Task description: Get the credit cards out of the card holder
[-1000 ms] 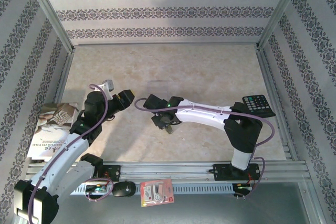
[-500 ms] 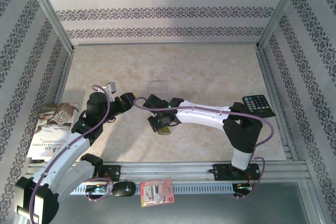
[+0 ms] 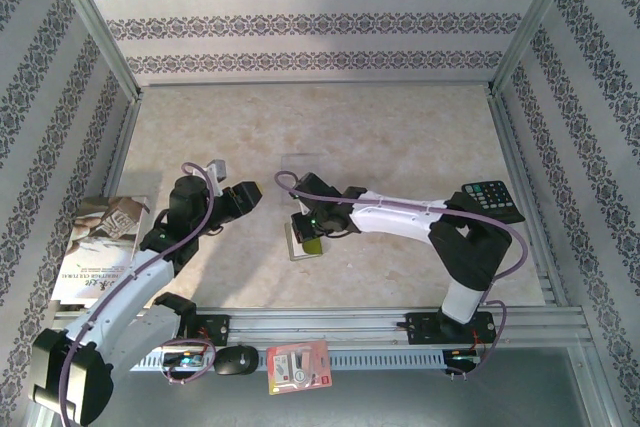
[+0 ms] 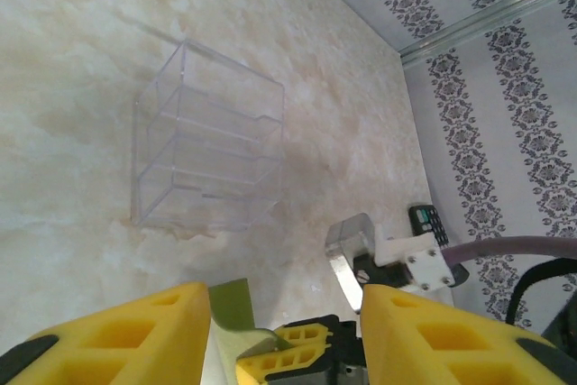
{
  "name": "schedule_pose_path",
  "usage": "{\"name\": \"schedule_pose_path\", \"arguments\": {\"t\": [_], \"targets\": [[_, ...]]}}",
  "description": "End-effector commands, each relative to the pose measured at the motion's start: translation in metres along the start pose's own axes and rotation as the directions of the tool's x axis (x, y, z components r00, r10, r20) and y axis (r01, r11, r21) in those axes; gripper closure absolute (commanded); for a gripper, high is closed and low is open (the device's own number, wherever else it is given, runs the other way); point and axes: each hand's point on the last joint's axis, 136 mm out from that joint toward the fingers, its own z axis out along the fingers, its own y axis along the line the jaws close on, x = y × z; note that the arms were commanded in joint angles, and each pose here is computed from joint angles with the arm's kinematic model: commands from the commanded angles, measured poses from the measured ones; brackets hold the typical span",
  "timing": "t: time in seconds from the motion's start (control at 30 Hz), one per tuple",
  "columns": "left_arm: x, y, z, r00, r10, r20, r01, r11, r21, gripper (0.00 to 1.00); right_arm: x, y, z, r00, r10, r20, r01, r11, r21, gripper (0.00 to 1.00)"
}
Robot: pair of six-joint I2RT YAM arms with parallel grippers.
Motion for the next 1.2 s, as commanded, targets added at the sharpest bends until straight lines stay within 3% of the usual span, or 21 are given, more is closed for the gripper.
{"name": "schedule_pose_path", "arguments": {"t": [0.0, 0.2, 0.53, 0.8, 1.0, 1.17], "targets": [[0.005, -0.004, 0.005, 1.0, 0.015, -0.017, -0.014, 0.999, 0.029, 0.53, -0.004, -0.015, -0.011, 0.995, 0.079, 0.056, -0.079, 0.997, -0.003, 1.0], [0.033, 0.006, 0.022, 0.994, 0.039, -0.102, -0.042, 0.999, -0.032, 0.54, 0.008, -0.048, -0.021, 0.984, 0.162, 0.077, -0.166, 0.985, 0.041, 1.0], [0.064, 0.016, 0.044, 0.978, 0.071, -0.197, -0.091, 0.991, -0.094, 0.62, 0.051, -0.131, -0.015, 0.964, 0.262, 0.044, -0.263, 0.924, 0.278, 1.0], [0.087, 0.026, 0.063, 0.953, 0.105, -0.285, -0.154, 0.976, -0.155, 0.68, 0.062, -0.149, -0.004, 0.956, 0.292, 0.029, -0.283, 0.894, 0.347, 1.0], [0.102, 0.01, 0.079, 0.93, 0.139, -0.34, -0.187, 0.976, -0.112, 0.69, 0.059, -0.148, -0.003, 0.956, 0.289, 0.042, -0.287, 0.902, 0.324, 1.0], [0.112, 0.007, 0.083, 0.912, 0.143, -0.385, -0.204, 0.971, -0.125, 0.82, 0.052, -0.143, -0.006, 0.961, 0.271, 0.056, -0.276, 0.916, 0.291, 1.0]]}}
